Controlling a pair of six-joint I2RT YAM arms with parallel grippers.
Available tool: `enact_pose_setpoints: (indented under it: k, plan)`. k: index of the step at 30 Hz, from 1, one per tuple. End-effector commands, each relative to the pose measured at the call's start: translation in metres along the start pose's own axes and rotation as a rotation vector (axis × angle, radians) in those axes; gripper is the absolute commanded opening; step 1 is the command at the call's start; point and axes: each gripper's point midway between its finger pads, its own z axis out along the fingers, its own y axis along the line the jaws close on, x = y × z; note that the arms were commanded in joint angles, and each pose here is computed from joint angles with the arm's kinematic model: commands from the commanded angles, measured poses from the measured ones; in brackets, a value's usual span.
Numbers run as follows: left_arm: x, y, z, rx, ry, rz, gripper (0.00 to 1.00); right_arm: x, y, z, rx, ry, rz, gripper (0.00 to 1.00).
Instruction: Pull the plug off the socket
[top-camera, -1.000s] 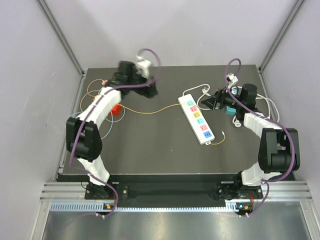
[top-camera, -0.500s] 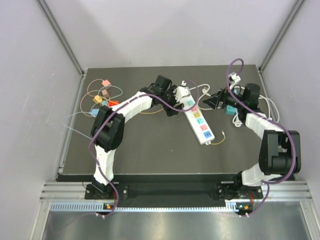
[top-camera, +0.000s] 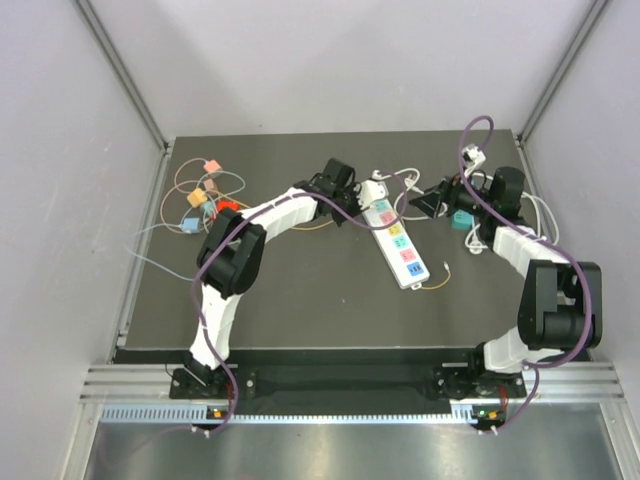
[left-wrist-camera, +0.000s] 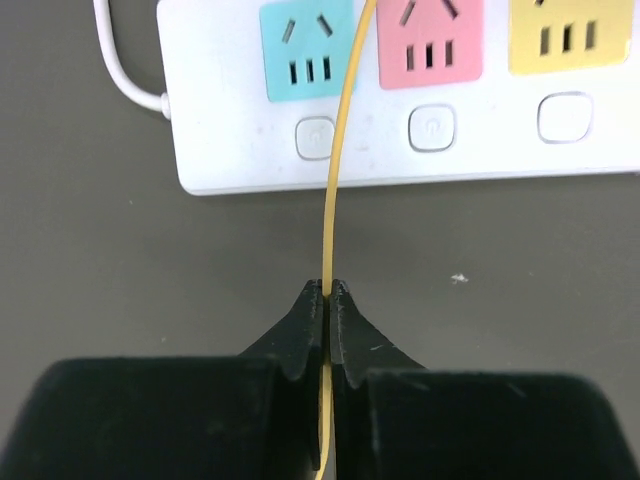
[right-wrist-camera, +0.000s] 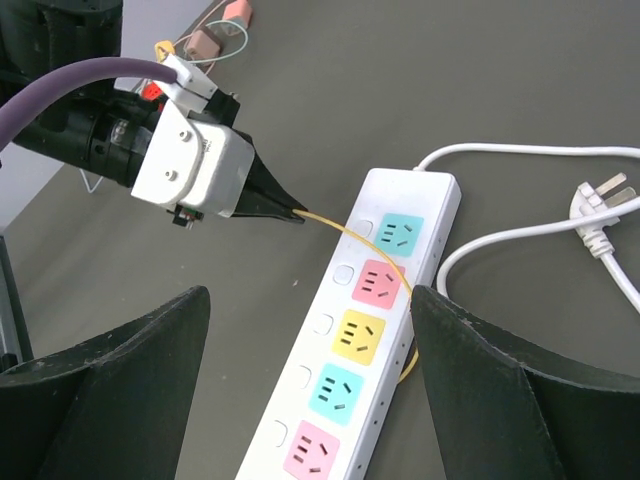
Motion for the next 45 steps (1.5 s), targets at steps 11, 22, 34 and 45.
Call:
enact_pose_setpoints:
  k: [11,22,34,45]
  plan:
    - [-0.110,0.029,-0.140,-0.040,-0.631,-0.216,0.00,-0.025,-0.005,-0.014,0.009,-0.091,-0.043,0.81]
    - [-0.149,0.042,-0.223,0.053,-0.874,-0.264,0.00,-0.028,-0.007,-0.018,0.023,-0.103,-0.041,0.81]
    - [-0.052,0.162,-0.329,-0.542,-0.769,-0.546,0.00,-0.031,-0.006,-0.020,0.020,-0.117,-0.035,0.81]
    - [0.138,0.201,-0.343,-1.026,-0.448,-1.068,0.00,-0.033,-0.004,-0.020,0.020,-0.122,-0.031,0.81]
